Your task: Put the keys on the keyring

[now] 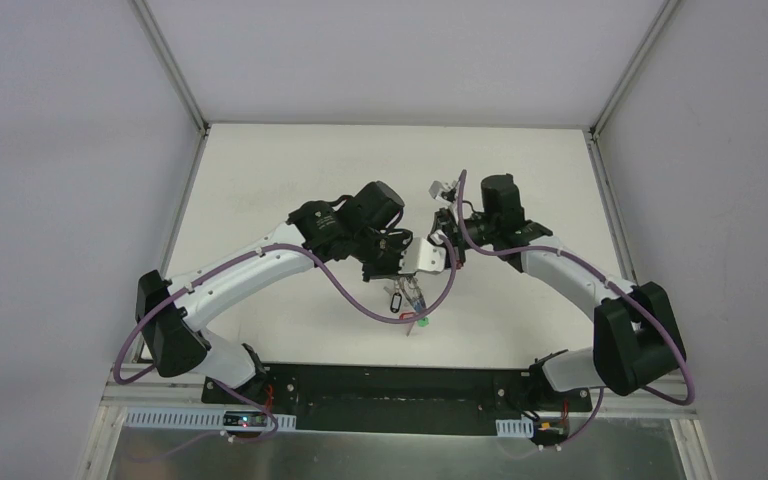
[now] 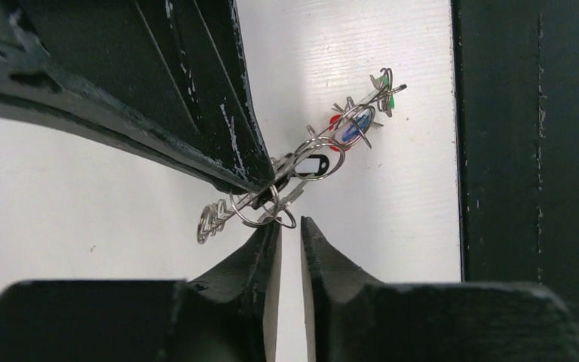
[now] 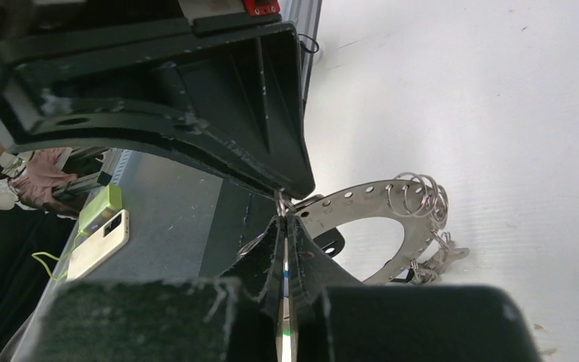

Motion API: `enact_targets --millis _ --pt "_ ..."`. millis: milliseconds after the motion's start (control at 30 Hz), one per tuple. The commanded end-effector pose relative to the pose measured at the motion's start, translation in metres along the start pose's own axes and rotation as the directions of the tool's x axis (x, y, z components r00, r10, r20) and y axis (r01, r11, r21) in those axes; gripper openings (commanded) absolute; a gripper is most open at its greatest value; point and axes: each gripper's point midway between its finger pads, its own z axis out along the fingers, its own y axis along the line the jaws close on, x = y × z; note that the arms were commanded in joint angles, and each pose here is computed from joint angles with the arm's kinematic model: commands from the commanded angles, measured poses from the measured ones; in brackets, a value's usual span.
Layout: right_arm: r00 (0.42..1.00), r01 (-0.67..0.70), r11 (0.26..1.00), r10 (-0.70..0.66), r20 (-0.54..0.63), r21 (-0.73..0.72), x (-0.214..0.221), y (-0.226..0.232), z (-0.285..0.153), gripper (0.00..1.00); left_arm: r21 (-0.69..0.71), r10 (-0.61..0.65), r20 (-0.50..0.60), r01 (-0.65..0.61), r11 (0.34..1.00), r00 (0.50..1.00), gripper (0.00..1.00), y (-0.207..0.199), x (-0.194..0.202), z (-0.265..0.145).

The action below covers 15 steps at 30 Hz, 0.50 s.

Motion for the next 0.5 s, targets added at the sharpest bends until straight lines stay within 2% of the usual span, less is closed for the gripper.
enact_targets --millis 0,267,467 --pt "0.992 0.113 0.993 -0.113 0.056 0.017 -0.026 0.010 -0.009 0.00 -0.051 -0.063 0.036 0.065 0.997 0.997 0.20 0.006 -0.009 -0.001" --pt "0.988 0.121 0.992 -0.123 0.089 0.035 -0.035 0.011 -0.015 0.00 -0.125 -0.159 0.088 0.169 0.978 0.983 0.31 0.025 -0.012 -0.009" --pt "0.985 0.142 0.989 -0.146 0.095 0.047 -0.035 0.013 -0.019 0.00 -0.156 -0.265 0.169 0.291 0.944 0.949 0.37 0.047 -0.015 -0.027"
